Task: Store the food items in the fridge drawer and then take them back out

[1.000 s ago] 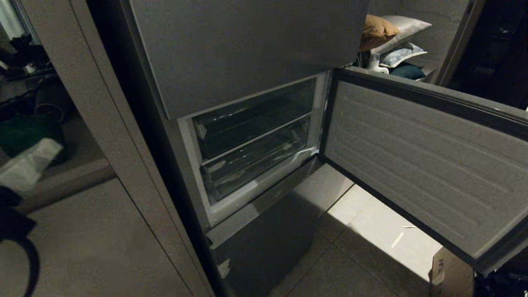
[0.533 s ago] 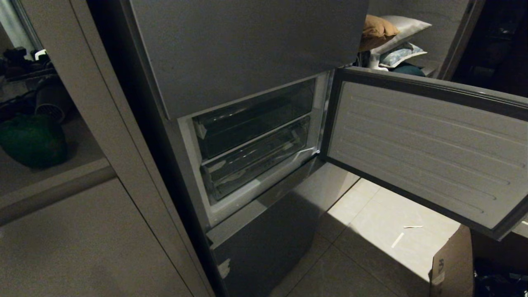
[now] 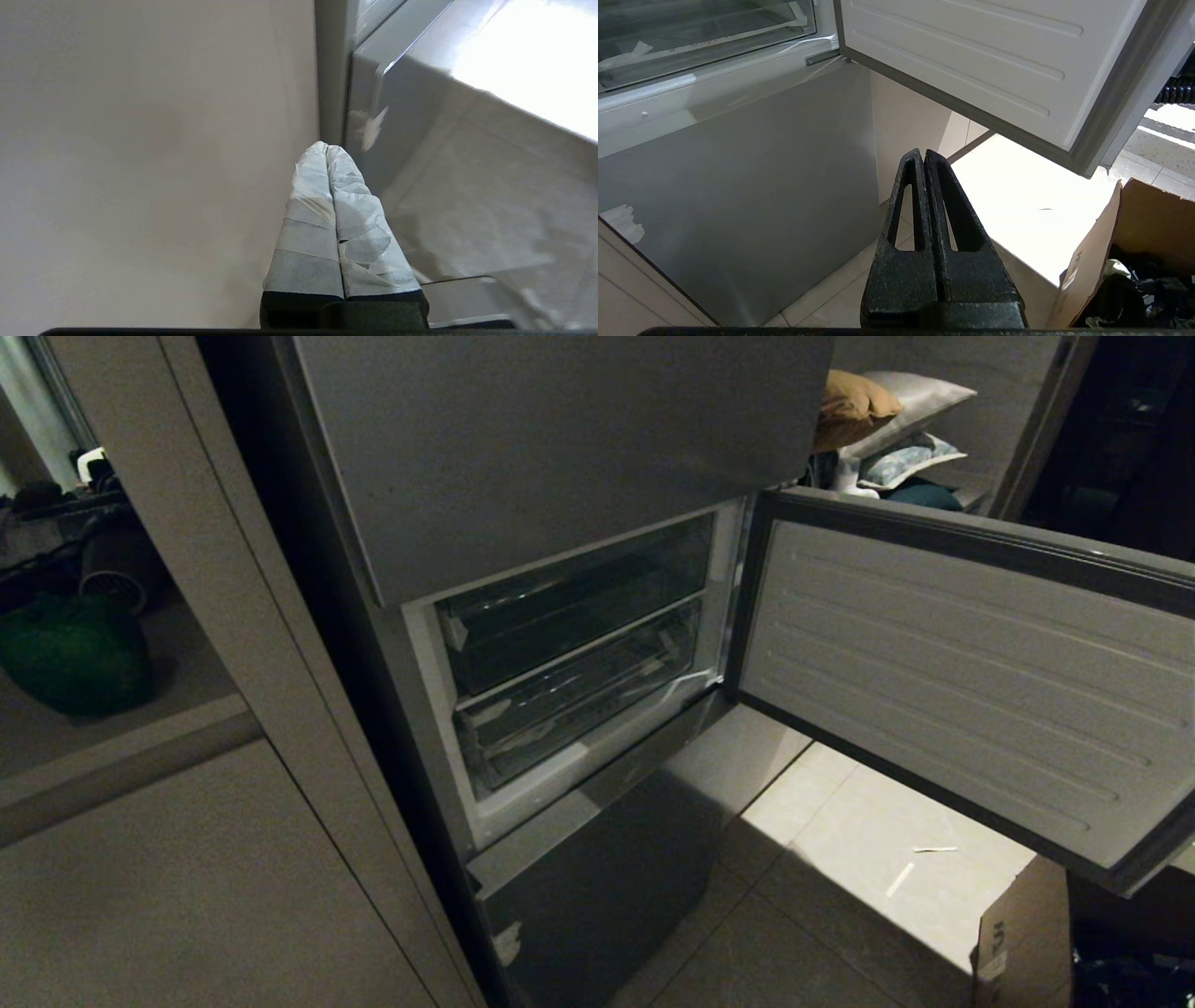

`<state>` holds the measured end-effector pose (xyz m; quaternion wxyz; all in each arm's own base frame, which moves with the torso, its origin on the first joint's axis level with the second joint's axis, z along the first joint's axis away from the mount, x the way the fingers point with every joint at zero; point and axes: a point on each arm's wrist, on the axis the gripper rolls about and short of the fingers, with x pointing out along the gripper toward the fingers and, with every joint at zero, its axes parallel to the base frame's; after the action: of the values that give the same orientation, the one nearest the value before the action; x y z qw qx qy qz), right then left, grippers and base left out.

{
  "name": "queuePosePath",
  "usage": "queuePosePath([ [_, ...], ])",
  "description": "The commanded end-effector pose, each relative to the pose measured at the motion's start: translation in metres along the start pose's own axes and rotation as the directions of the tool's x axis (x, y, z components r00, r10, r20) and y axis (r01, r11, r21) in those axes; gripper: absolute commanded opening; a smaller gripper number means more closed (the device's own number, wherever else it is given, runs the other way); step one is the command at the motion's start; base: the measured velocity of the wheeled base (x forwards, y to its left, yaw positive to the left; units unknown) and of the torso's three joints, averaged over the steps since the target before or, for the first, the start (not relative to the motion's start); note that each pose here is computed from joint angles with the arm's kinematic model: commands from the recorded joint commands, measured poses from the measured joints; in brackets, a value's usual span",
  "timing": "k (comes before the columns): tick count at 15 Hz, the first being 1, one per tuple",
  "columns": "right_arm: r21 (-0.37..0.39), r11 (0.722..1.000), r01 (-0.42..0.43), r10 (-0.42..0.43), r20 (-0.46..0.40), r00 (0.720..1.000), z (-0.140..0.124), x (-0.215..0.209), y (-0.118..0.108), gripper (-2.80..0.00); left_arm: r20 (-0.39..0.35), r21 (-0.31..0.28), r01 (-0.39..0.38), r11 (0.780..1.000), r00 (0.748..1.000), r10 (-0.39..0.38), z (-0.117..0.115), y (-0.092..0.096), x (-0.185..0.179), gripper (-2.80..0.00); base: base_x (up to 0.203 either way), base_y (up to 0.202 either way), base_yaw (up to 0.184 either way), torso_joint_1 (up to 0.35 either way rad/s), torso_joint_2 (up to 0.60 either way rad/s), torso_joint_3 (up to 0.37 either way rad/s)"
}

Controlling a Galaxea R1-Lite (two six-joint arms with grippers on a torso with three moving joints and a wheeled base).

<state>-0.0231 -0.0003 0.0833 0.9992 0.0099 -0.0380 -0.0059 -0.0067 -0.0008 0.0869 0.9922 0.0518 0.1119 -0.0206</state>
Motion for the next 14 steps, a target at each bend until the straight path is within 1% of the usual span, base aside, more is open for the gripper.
queuePosePath([
  [1, -0.001, 1.000, 0.000, 0.000, -0.031, 1.000, -0.0081, 0.0019, -0.0001, -2.80, 0.161, 0.026, -0.018, 0.999, 0.987, 0.013, -0.0119, -0.0018, -0.0157, -2.80, 0.000, 0.000, 0.000, 0.000, 0.00, 0.000],
  [2, -0.001, 1.000, 0.000, 0.000, -0.031, 1.000, -0.0079, 0.0018, -0.0001, -2.80, 0.197, 0.037, -0.016, 0.999, 0.980, 0.008, -0.0141, -0.0022, -0.0157, -2.80, 0.000, 0.000, 0.000, 0.000, 0.00, 0.000],
  [3, 0.002, 1.000, 0.001, -0.001, -0.030, 1.000, -0.0081, 0.0018, -0.0001, -2.80, 0.227, 0.036, -0.014, 0.999, 0.974, 0.005, -0.0141, -0.0022, -0.0133, -2.80, 0.000, 0.000, 0.000, 0.000, 0.00, 0.000],
  [4, 0.003, 1.000, 0.000, 0.000, -0.030, 1.000, -0.0082, 0.0018, -0.0001, -2.80, 0.224, 0.001, -0.011, 1.000, 0.974, 0.011, -0.0143, -0.0021, -0.0130, -2.80, 0.000, 0.000, 0.000, 0.000, 0.00, 0.000],
  [6, 0.003, 1.000, 0.001, -0.001, -0.026, 1.000, -0.0079, 0.0017, -0.0001, -2.80, 0.223, -0.107, -0.026, 0.994, 0.974, 0.049, -0.0140, -0.0012, -0.0131, -2.80, 0.000, 0.000, 0.000, 0.000, 0.00, 0.000],
  [7, -0.001, 1.000, 0.000, 0.000, -0.027, 1.000, -0.0083, 0.0018, -0.0001, -2.80, 0.223, -0.120, -0.031, 0.992, 0.973, 0.057, -0.0140, -0.0010, -0.0132, -2.80, 0.000, 0.000, 0.000, 0.000, 0.00, 0.000],
  [14, 0.002, 1.000, 0.000, 0.000, -0.025, 1.000, -0.0081, 0.0018, -0.0001, -2.80, 0.222, -0.116, -0.032, 0.993, 0.973, 0.057, -0.0140, -0.0010, -0.0131, -2.80, 0.000, 0.000, 0.000, 0.000, 0.00, 0.000],
])
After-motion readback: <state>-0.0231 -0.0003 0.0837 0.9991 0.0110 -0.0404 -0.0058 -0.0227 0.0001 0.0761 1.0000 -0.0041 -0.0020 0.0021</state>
